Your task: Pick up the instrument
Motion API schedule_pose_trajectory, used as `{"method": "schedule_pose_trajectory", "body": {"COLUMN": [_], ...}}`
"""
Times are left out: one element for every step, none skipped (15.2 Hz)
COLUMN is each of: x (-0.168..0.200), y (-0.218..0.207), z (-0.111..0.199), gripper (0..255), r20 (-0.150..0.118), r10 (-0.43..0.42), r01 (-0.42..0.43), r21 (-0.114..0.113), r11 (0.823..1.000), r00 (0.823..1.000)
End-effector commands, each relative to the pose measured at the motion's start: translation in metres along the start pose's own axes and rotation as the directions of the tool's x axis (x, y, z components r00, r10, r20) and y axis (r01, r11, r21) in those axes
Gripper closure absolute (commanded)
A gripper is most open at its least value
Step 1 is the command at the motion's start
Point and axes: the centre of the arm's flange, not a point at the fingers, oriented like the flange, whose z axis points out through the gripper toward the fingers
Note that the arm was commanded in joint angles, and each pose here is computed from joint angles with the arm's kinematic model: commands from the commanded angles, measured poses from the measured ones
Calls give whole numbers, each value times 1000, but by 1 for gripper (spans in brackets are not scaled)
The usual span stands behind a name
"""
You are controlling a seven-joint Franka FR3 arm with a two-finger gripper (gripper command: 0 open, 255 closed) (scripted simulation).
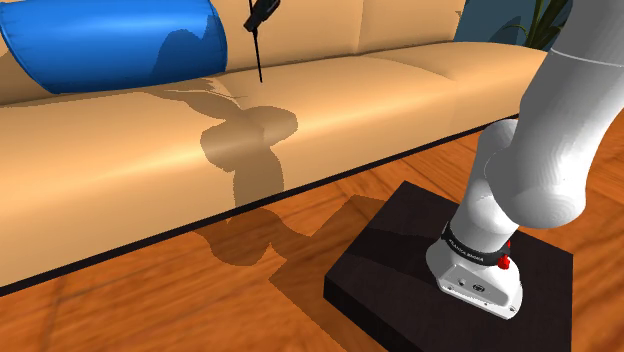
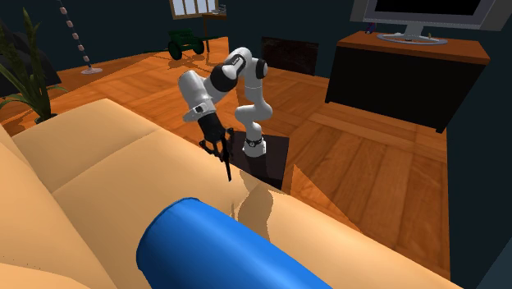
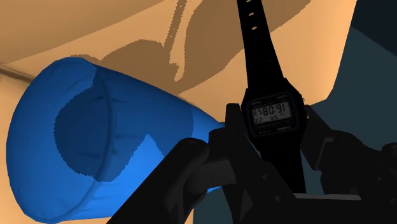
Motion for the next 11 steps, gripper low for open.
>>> {"method": "schedule_pose_trajectory", "body": {"x": [8, 11, 15, 19, 23, 26, 30, 34, 37, 38, 38], "y": [-2, -3, -4, -5, -6, -7, -8, -9, -10, -10, -10], "z": [-9, -12, -16, -20, -23, -27, -30, -34, -38, -38, -38], "gripper": [255, 255, 255, 255, 255, 255, 255, 255, 255, 255, 255], "r20": [0, 0, 0, 0, 0, 0, 0, 0, 0, 0, 0], "r10": [0, 0, 0, 0, 0, 0, 0, 0, 0, 0, 0], "r01": [0, 0, 0, 0, 0, 0, 0, 0, 0, 0, 0], "r21": [0, 0, 0, 0, 0, 0, 0, 0, 0, 0, 0], "r11": [1000, 1000, 1000, 1000, 1000, 1000, 1000, 1000, 1000, 1000, 1000], "r00": [1000, 1000, 1000, 1000, 1000, 1000, 1000, 1000, 1000, 1000, 1000]}}
